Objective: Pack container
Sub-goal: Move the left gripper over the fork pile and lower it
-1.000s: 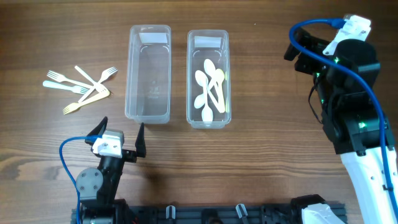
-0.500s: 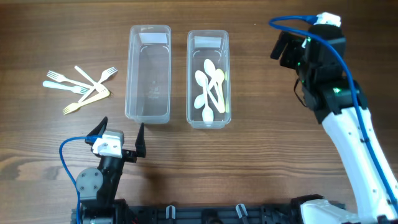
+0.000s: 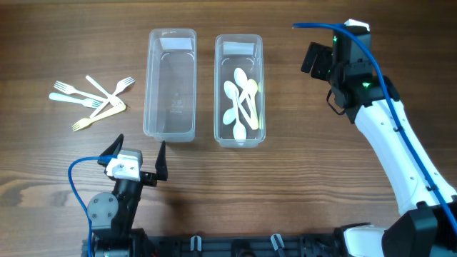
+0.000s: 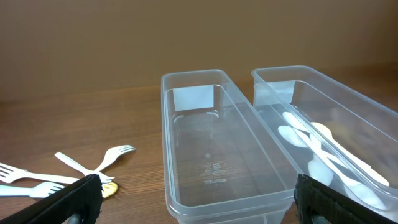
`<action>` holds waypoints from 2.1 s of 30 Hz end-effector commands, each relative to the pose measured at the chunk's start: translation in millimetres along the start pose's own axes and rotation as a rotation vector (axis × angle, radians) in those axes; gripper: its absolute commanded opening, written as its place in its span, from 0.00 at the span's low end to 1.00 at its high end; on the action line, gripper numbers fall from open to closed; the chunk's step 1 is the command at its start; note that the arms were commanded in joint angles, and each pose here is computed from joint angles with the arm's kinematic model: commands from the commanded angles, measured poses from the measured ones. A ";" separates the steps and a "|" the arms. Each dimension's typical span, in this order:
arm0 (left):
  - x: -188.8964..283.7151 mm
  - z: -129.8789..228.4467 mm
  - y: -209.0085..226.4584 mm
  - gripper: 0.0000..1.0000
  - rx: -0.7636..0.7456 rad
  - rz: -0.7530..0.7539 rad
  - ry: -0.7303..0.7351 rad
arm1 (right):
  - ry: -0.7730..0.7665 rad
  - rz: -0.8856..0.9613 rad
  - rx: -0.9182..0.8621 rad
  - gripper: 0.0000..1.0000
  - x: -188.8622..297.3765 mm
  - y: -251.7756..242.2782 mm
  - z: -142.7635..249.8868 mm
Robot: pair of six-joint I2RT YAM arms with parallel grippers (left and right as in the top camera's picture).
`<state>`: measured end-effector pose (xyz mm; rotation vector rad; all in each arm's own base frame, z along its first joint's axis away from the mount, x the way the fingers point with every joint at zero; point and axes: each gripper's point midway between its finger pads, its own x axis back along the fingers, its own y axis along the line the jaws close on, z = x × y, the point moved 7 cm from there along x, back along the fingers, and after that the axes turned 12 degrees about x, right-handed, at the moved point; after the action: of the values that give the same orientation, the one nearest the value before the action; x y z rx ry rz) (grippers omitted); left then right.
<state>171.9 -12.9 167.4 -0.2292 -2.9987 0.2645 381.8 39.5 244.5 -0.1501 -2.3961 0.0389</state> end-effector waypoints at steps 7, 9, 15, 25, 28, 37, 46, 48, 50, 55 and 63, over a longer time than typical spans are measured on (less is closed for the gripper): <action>2.5 1.2 -22.3 1.00 0.038 0.225 0.017 | -0.006 0.023 -0.005 1.00 -0.1 -3.2 -2.1; 8.2 -3.6 -39.6 1.00 0.019 0.396 0.008 | -0.006 0.023 -0.004 1.00 -0.1 -3.2 -2.1; 42.2 -138.9 -40.3 1.00 0.227 0.167 -0.237 | -0.006 0.023 -0.005 1.00 -0.1 -3.2 -2.1; -2.0 -276.0 -49.2 1.00 0.223 0.003 0.197 | -0.006 0.023 -0.004 1.00 -0.1 -3.2 -2.1; -17.7 -258.9 -26.9 1.00 0.239 -0.178 0.277 | -0.006 0.023 -0.004 1.00 -0.1 -3.2 -2.1; -87.5 -161.8 64.9 1.00 0.873 -0.998 0.450 | -0.006 0.023 -0.005 1.00 -0.1 -3.2 -2.1; -115.8 -63.6 139.0 0.98 1.411 -1.347 0.659 | -0.006 0.023 -0.004 1.00 -0.1 -3.2 -2.1; -112.4 -55.6 147.6 0.95 1.440 -1.427 0.605 | -0.006 0.023 -0.004 1.00 -0.1 -3.2 -2.1; -112.6 -45.6 153.4 0.87 1.456 -1.482 0.545 | -0.007 0.023 -0.005 1.00 0.1 -3.2 -2.2; -113.0 -6.4 159.6 0.71 1.517 -1.509 0.485 | -0.006 0.023 -0.004 1.00 -0.1 -3.2 -2.1; -118.1 21.9 177.9 0.71 1.462 -1.492 0.328 | -0.006 0.023 -0.005 1.00 -0.1 -3.2 -2.1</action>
<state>309.2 129.2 106.4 1.5637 -1.2379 1.6143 381.9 39.2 244.2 -0.1541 -2.3952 0.0413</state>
